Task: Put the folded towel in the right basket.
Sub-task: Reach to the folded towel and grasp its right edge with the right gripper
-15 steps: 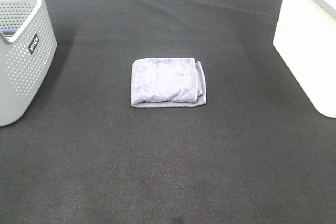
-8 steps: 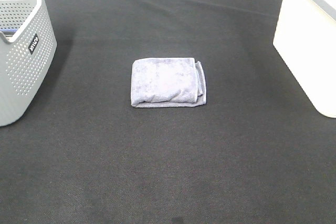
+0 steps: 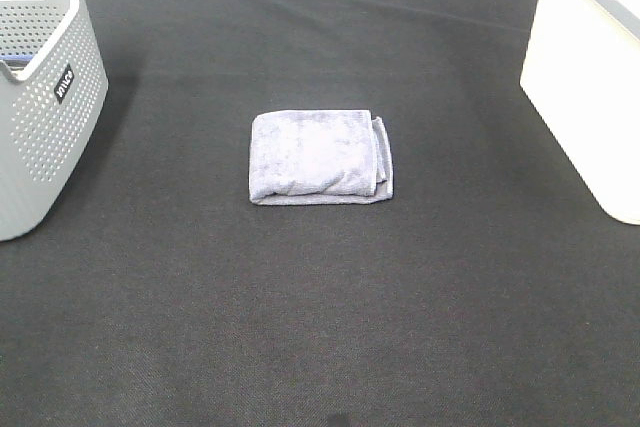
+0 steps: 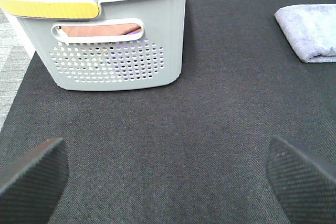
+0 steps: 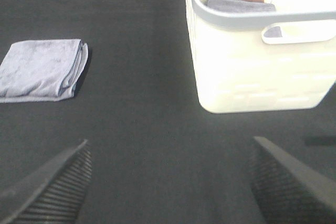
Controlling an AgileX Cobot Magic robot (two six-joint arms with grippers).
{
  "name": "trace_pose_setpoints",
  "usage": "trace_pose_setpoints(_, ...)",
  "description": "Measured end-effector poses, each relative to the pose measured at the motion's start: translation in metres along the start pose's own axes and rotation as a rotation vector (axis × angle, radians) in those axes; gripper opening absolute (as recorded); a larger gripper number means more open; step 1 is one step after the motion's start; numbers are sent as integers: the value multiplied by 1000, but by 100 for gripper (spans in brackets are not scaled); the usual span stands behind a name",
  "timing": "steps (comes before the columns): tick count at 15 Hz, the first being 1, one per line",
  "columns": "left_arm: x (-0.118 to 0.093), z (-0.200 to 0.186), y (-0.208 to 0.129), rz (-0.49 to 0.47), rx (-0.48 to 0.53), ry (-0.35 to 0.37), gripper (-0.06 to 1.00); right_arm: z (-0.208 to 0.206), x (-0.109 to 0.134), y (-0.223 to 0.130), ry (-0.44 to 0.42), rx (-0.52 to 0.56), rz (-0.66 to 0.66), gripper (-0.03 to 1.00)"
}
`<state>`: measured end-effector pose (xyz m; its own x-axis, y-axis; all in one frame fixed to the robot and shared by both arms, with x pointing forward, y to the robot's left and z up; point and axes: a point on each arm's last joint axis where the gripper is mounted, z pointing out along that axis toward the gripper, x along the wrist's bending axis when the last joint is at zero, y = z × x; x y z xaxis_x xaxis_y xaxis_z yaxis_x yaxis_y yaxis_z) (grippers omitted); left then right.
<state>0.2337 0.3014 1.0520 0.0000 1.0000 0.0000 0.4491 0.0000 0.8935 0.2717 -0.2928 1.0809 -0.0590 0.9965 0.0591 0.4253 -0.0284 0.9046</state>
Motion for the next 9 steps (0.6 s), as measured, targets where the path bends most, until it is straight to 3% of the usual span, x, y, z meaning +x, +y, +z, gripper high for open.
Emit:
trace_pose_setpoints(5,0,0,0,0,0,0,97,47,1,51,10,93,34,77)
trace_pose_setpoints(9,0,0,0,0,0,0,97,112,1,127,20,210,-14,77)
